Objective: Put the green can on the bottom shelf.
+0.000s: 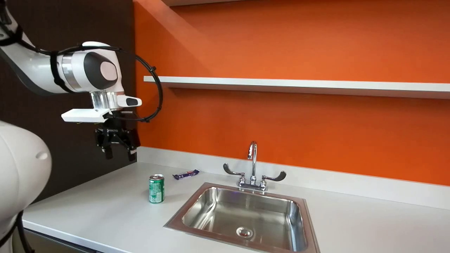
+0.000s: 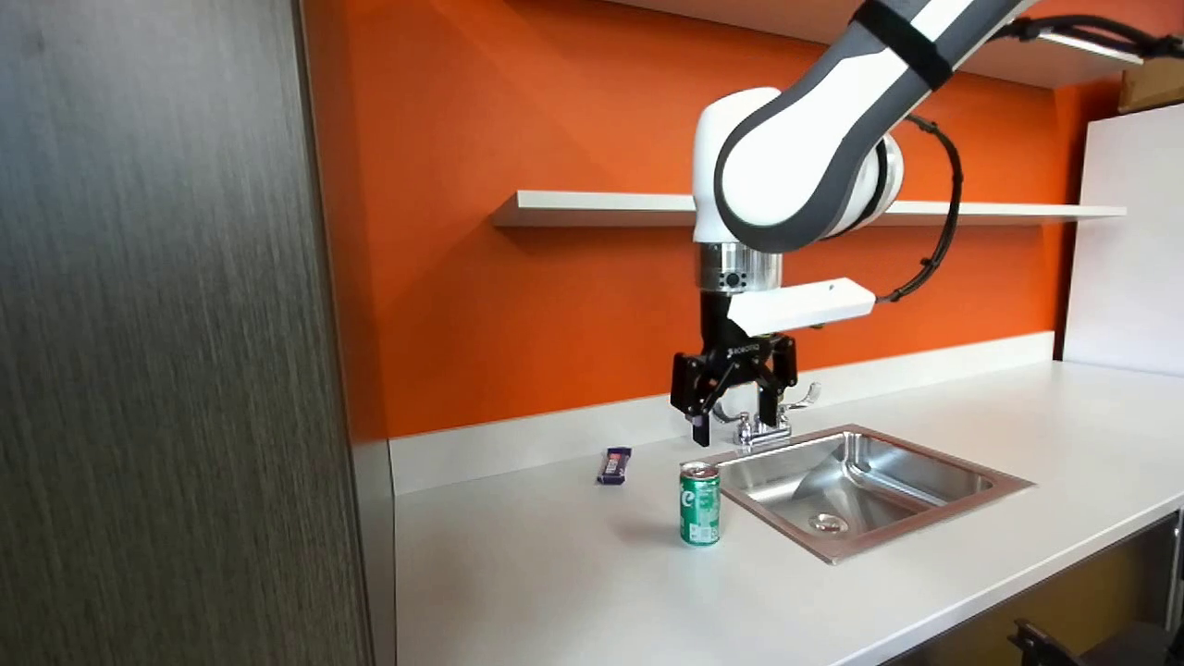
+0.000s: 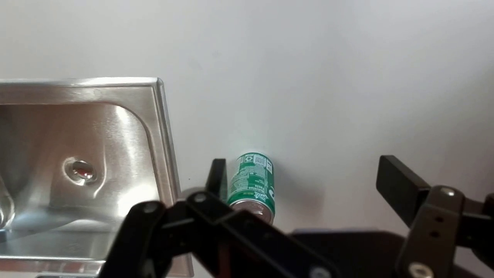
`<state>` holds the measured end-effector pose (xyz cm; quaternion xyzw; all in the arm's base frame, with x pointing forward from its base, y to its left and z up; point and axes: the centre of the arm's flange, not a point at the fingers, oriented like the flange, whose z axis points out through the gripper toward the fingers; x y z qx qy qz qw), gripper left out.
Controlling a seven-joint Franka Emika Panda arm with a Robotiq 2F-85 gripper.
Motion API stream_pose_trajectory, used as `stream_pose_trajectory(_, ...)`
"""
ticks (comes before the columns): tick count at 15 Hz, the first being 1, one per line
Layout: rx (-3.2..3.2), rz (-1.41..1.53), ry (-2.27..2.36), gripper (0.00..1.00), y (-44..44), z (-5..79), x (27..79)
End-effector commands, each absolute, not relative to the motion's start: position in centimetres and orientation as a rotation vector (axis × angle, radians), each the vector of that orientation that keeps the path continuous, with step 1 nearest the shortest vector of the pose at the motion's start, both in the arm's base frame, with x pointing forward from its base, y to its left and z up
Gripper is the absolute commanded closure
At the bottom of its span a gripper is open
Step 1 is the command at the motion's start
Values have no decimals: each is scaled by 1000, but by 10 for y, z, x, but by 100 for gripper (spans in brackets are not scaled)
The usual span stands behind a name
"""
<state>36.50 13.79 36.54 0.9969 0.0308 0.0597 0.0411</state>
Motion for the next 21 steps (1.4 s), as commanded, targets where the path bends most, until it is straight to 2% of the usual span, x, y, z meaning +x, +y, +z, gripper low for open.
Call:
stream_pose_trajectory(1, 3055, 213, 85, 0, 131, 343, 377)
stream_pose_trajectory(21, 3068, 106, 44, 0, 126, 261, 393)
